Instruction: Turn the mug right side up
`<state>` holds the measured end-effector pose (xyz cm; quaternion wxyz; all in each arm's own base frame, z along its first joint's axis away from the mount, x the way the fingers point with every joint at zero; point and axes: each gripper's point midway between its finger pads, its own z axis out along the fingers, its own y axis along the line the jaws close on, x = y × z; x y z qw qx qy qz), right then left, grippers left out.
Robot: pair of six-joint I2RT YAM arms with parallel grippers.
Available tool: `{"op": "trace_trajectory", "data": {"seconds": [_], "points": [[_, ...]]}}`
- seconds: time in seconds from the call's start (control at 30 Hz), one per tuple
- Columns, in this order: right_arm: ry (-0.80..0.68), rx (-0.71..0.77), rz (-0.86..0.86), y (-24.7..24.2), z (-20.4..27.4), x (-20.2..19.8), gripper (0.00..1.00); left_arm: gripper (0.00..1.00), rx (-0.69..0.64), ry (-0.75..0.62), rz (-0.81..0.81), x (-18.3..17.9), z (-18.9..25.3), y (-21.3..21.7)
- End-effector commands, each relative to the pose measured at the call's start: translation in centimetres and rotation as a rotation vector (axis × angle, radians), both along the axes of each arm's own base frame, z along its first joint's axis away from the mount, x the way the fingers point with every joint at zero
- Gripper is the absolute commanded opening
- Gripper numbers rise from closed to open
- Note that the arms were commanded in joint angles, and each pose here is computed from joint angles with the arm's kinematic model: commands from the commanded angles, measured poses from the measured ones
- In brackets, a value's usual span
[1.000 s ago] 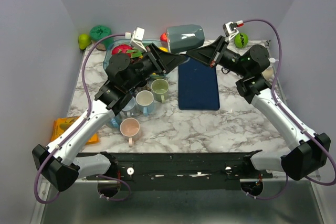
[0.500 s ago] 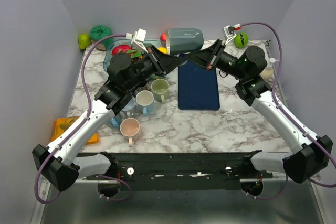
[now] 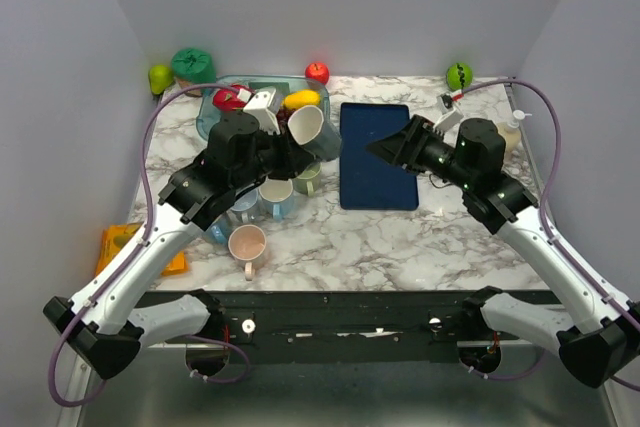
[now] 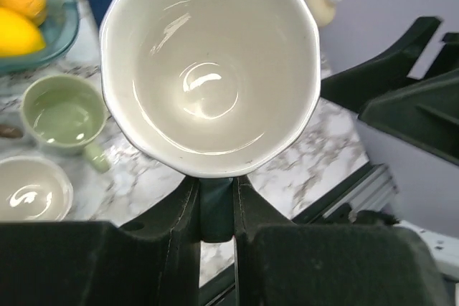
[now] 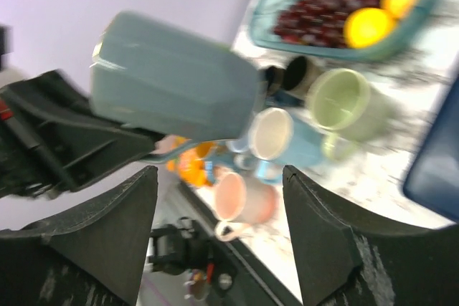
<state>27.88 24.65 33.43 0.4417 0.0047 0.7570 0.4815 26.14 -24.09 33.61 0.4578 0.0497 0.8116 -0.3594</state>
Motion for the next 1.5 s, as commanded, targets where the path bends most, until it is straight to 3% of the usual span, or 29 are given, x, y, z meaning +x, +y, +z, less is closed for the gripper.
{"op": "trace_trajectory", "data": {"seconds": [0.0,0.13,0.33,0.83,1.17,1.23,1.3,1.37,1.43,1.47], "points": [[0.085,-0.205,-0.236,-4.9,-5.1,0.6,0.77,0.0,0.139,-0.04,-0.025,-2.5,-1.4,2.0],[0.163,-0.313,-0.36,-7.6,-7.6,0.7,0.77,0.0,0.213,0.016,-0.1,-5.4,-6.1,1.9],[0.217,-0.343,-0.36,-7.7,-9.2,0.5,0.77,0.0,0.266,0.082,-0.076,-7.3,-10.3,3.1],[0.312,-0.362,-0.354,-7.9,-12.4,-0.7,0.8,0.0,0.432,0.134,0.039,-6.9,-18.4,3.6],[0.32,-0.372,-0.357,-8.2,-13.0,-1.2,0.81,0.0,0.463,0.173,0.055,-7.7,-21.6,4.0],[0.322,-0.374,-0.357,-8.3,-13.1,-1.2,0.81,0.06,0.471,0.181,0.054,-8.1,-22.0,4.2],[0.325,-0.376,-0.36,-8.3,-13.2,-1.2,0.81,0.2,0.474,0.183,0.055,-8.4,-22.2,4.4],[0.325,-0.378,-0.361,-8.4,-13.3,-1.2,0.82,0.39,0.474,0.193,0.06,-8.6,-22.5,4.6],[0.325,-0.378,-0.361,-8.4,-13.2,-1.3,0.82,0.48,0.475,0.195,0.059,-8.9,-22.6,4.7],[0.327,-0.379,-0.363,-8.4,-13.2,-1.3,0.82,0.6,0.476,0.198,0.062,-9.0,-22.7,4.7]]}}
